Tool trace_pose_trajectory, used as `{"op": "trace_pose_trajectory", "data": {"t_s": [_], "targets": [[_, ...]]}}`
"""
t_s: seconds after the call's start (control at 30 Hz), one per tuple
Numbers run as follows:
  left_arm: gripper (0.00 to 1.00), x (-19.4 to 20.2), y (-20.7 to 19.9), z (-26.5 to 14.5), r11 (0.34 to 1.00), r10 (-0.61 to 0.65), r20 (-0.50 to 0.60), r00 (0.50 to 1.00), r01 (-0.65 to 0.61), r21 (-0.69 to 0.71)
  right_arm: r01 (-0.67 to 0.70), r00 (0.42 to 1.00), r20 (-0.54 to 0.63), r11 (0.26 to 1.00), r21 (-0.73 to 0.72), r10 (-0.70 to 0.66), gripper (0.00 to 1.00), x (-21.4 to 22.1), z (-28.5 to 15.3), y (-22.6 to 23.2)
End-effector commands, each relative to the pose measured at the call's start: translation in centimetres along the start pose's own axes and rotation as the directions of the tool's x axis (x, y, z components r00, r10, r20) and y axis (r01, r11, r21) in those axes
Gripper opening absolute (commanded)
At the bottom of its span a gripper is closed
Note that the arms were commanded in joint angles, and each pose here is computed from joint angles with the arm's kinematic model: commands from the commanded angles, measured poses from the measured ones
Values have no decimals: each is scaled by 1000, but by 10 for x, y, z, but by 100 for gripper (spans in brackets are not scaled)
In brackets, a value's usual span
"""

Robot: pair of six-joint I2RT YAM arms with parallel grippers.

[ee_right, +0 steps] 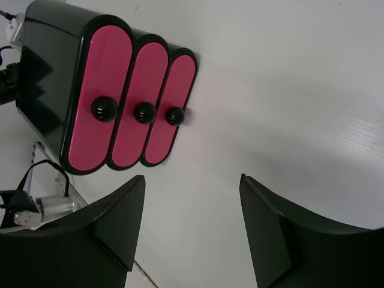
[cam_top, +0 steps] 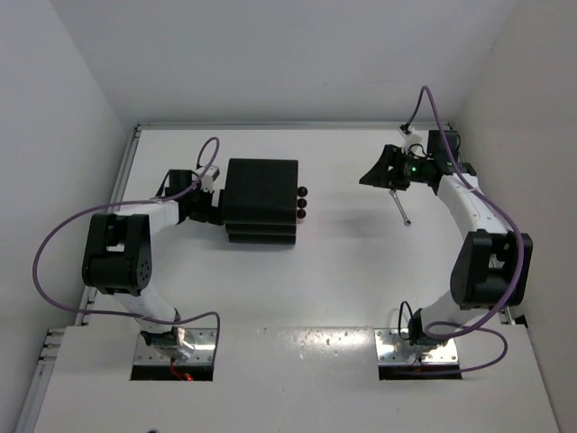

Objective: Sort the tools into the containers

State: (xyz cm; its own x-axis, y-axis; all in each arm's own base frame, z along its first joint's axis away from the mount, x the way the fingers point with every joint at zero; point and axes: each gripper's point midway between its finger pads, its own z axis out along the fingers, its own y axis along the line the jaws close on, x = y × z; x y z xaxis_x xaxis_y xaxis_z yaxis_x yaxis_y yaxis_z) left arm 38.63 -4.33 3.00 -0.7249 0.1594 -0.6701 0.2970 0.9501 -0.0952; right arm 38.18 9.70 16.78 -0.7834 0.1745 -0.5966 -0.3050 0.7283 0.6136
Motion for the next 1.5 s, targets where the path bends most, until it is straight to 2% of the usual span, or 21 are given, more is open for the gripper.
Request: {"op": "trace_pose_trajectory", "data": {"t_s": [0.0, 0.23, 0.37, 0.67, 0.97, 1.1, 1.23, 1.27, 1.3, 1.37, 1.47], "targets": [[100, -22, -27, 7, 998, -1, 55, 998, -2, 65, 35, 999, 25, 999, 3, -35, 64, -12, -1, -1], [100, -21, -61, 17, 995, 30, 41, 999, -34, 91, 17, 999, 30, 999, 32, -18, 64, -11, -7, -13], [100, -24, -67, 21, 995, 38, 49, 998, -42, 90, 0, 1000, 30, 999, 47, -1, 64, -8, -9, -24], [100, -46, -99, 41, 990, 60, 60, 996, -67, 126, -3, 1000, 31, 997, 76, 1, 64, -7, -11, -31], [100, -53, -104, 45, 990, 75, 63, 995, -82, 113, 22, 1000, 13, 987, 159, -24, 64, -3, -12, -49], [100, -76, -86, 18, 996, 55, 118, 991, -63, 64, 81, 997, -31, 959, 271, -75, 61, -5, -18, -71], [100, -109, -37, -26, 998, 32, 187, 982, -22, -52, 177, 984, -80, 914, 366, -159, 57, -21, -28, -94], [100, -106, -29, -35, 997, 34, 160, 987, -22, -76, 212, 976, -119, 903, 374, -180, 55, -21, -25, -104], [100, -119, -22, -51, 994, 47, 186, 981, -28, -103, 219, 972, -171, 894, 392, -163, 54, -14, -28, -110], [100, -111, -3, -67, 988, 57, 149, 987, -34, -150, 250, 960, -223, 880, 403, -170, 51, -24, -23, -124], [100, -120, 10, -101, 979, 55, 196, 979, -15, -204, 307, 932, -320, 844, 440, -171, 50, -31, -29, -142]]}}
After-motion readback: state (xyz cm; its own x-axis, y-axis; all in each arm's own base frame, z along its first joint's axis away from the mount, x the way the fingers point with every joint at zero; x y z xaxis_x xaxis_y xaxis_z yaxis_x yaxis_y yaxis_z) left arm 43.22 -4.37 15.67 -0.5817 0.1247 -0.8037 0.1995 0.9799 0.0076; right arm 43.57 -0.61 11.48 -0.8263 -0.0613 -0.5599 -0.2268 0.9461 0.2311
